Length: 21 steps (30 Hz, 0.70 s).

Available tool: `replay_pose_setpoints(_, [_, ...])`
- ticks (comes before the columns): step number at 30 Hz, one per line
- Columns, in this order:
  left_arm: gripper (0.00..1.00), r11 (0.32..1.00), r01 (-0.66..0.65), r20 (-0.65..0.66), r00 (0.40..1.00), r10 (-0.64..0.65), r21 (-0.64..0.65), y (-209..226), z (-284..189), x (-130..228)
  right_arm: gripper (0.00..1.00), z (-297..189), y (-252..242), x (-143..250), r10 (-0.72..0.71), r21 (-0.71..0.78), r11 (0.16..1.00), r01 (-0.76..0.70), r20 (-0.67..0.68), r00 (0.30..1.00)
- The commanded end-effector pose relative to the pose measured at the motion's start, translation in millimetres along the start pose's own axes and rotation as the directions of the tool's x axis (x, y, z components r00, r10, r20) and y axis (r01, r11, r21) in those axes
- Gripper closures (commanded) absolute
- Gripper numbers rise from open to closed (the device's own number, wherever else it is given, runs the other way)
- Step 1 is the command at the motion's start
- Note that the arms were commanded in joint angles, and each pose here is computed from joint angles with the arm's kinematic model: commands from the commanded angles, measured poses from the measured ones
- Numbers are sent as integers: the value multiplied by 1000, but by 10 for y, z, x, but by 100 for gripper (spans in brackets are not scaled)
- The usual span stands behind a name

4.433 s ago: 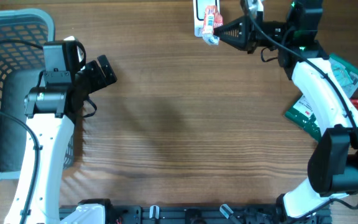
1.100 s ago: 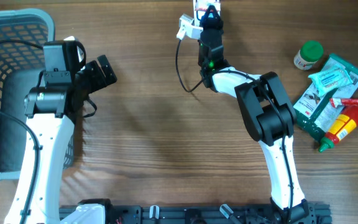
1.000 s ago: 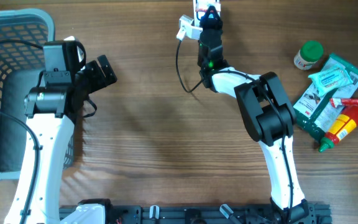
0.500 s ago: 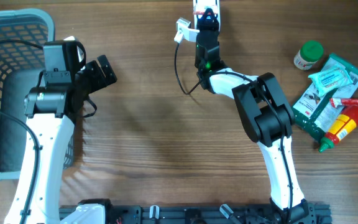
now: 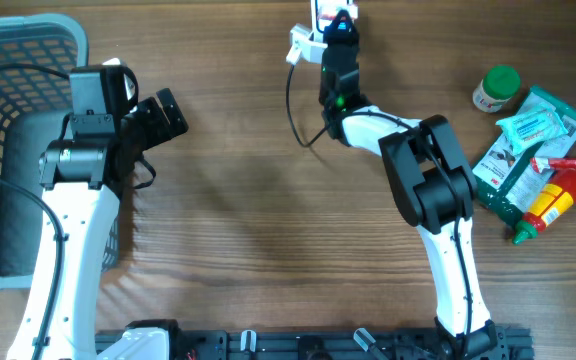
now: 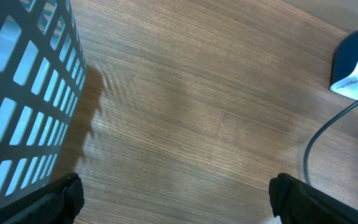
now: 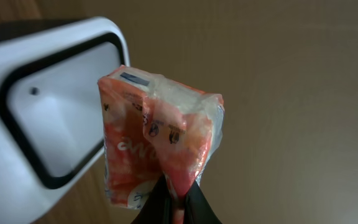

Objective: Scan the item barcode
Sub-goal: 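Keep the tissue packet held against the scanner face with the right gripper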

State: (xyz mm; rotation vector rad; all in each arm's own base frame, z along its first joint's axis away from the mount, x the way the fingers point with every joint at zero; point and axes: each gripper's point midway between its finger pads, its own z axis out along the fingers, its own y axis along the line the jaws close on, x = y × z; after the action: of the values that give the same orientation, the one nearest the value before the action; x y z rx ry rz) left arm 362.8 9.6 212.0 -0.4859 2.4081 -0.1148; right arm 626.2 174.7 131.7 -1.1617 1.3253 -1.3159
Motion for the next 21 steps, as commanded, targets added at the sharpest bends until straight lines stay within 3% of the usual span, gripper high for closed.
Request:
replay_pose_setpoints(1, [0,1000,-7,-9,1000,6,-11,33,29,25,96,177,-386,-51,75,50,996,-75,8,997])
replay_pose_setpoints(5, [0,1000,-7,-9,1000,6,-11,33,29,25,96,191,-622,-45,82,46,996,-82,5,997])
replay_pose_setpoints(21, [0,1000,-7,-9,1000,6,-11,33,29,25,96,168,-766,33,64,15,998,-64,-10,998])
